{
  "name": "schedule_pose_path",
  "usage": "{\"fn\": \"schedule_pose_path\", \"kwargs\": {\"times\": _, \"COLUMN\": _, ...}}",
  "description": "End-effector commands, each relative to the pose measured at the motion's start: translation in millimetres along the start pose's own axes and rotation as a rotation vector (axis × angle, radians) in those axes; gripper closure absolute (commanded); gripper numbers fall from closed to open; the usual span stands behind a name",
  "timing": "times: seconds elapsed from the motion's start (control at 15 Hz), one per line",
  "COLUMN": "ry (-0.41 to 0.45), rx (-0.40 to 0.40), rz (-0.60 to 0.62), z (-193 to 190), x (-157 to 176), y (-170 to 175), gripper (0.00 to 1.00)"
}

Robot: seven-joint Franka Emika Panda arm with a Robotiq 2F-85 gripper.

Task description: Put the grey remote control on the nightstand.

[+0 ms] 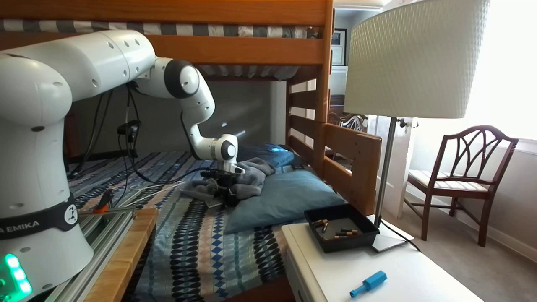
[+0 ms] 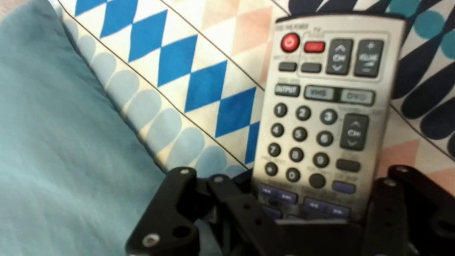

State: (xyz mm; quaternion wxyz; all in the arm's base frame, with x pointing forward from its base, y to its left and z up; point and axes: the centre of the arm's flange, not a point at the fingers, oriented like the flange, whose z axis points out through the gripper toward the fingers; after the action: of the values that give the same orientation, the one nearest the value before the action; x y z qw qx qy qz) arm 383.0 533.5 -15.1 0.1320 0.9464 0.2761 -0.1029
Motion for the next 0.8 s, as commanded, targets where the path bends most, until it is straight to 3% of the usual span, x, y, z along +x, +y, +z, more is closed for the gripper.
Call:
{"fn": "schedule_pose_path", "kwargs": {"times": 0.0, "ry": -0.007, "rx": -0.061, "rz": 0.091, "z": -20, "x": -49, "y": 13, "gripper": 1.00}}
{"fn": "schedule_pose_path", "kwargs": {"times": 0.47, "ry": -0.029, "rx": -0.177, "rz": 0.322, "z": -51, "x": -111, "y": 41, "gripper": 1.00}}
{"fn": "schedule_pose_path", "kwargs": {"times": 0.73, "ry": -0.058, "rx": -0.179, "rz": 0.406, "z": -63, "x": -136, "y": 72, "gripper": 1.00}}
